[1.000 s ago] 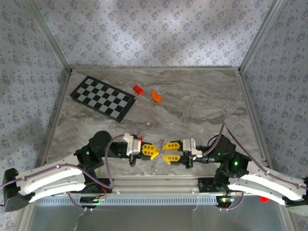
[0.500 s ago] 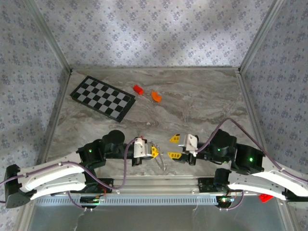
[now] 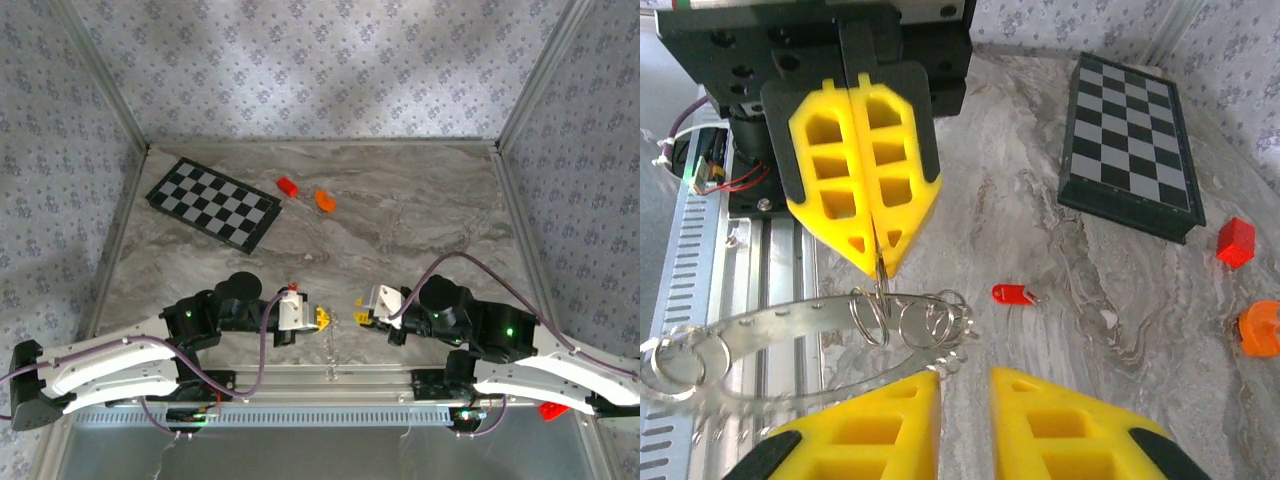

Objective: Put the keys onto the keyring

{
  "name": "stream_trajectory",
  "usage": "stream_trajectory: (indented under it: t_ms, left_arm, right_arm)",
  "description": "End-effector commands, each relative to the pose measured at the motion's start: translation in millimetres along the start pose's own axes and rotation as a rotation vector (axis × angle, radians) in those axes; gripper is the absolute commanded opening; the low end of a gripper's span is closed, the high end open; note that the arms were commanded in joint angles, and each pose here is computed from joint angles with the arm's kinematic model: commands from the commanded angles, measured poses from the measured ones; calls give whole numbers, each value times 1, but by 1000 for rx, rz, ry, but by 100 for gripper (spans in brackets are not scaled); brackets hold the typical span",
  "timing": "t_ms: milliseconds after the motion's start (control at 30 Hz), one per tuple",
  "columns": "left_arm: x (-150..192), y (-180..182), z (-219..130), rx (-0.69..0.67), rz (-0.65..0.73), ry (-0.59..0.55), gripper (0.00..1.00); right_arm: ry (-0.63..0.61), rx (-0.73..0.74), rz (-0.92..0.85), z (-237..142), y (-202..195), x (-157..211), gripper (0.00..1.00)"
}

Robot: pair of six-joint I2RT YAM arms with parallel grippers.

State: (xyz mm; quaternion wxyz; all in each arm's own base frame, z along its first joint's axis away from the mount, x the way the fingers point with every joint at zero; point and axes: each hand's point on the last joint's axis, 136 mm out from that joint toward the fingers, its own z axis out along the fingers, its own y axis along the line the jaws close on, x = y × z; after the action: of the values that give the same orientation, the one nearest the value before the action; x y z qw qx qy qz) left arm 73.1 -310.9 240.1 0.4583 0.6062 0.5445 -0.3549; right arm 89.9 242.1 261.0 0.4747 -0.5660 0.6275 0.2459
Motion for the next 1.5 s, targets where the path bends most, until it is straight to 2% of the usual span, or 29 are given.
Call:
stream_trajectory:
  t_ms: [0,233,500,1033,1133,1300,1367,1467]
  left_arm:
    - [-34,0,-10,2,37,-96,0]
    - [-38,0,-15,-3,39,-115,0]
    - [-39,5,-17,-39,37,-122,0]
    - [-36,9,-18,-67,37,-130,0]
    - [-36,9,-20,-72,37,-127,0]
    - [-31,10,-17,-73,34,-102,0]
    - [-30,10,-16,-73,34,-96,0]
    - [-27,12,-14,-80,32,-80,0]
  right_arm:
    - [-24,-24,-3,6,5,0,21]
    - [-76,-46,-15,19,10,-4,14]
    - [-122,-139,16,24,27,-13,5]
    - [-176,-187,33,29,42,-21,3]
    - [-168,-149,26,21,36,-24,9]
    - [-100,-49,-30,1,20,-23,27]
    - [-56,-29,-61,-1,18,-20,32]
    - [-3,-18,-103,3,16,-17,33]
